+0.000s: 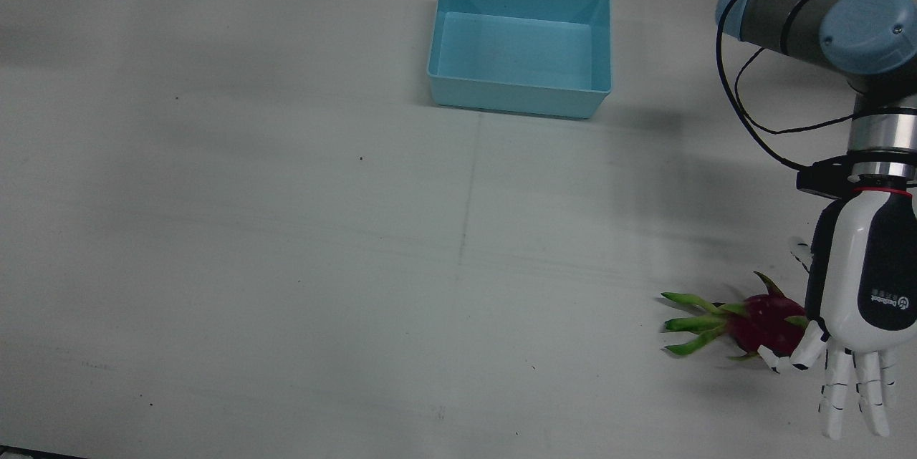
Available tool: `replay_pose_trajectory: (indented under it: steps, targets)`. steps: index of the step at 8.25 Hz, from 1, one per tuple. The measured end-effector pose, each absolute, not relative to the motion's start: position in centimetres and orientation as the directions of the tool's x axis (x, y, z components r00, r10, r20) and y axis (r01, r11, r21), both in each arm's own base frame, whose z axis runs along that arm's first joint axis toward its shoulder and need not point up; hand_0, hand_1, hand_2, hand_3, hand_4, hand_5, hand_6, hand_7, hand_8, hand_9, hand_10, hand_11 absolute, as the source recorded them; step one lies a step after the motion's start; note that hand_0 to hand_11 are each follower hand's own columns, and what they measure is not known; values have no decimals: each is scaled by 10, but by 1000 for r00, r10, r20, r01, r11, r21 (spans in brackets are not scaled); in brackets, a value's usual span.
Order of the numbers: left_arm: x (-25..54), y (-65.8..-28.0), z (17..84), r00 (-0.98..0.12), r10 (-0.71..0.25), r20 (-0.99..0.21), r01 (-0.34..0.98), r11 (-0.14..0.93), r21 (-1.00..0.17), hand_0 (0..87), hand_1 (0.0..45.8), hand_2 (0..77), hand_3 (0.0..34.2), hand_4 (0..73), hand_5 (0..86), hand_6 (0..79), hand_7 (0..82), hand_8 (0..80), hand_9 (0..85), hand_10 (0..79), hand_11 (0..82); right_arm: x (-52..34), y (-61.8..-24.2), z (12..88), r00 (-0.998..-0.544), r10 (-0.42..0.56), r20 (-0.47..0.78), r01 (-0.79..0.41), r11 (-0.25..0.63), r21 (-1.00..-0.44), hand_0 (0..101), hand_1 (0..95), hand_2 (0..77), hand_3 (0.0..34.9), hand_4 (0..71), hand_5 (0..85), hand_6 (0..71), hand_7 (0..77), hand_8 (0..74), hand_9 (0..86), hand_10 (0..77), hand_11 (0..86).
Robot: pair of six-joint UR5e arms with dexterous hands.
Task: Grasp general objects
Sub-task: 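Move the left hand down over the pink dragon fruit, then close the left hand's fingers around the dragon fruit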
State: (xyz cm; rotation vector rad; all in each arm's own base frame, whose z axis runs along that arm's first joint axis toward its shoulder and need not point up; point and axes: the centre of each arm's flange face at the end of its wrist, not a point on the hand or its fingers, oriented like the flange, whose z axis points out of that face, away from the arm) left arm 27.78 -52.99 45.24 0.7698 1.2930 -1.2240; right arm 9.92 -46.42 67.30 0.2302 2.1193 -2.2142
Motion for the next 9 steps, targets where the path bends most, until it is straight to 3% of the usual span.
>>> replay_pose_trajectory:
  steps: [9]
  targets:
    - [306, -535, 513, -104, -264, -959, 949, 263, -175, 798, 0, 11, 299, 0, 600, 0, 38, 71, 5, 224, 5, 99, -464, 672, -986, 54, -155, 152, -47, -987, 0, 949, 774, 0, 0, 0, 0, 0, 0, 5, 0, 5]
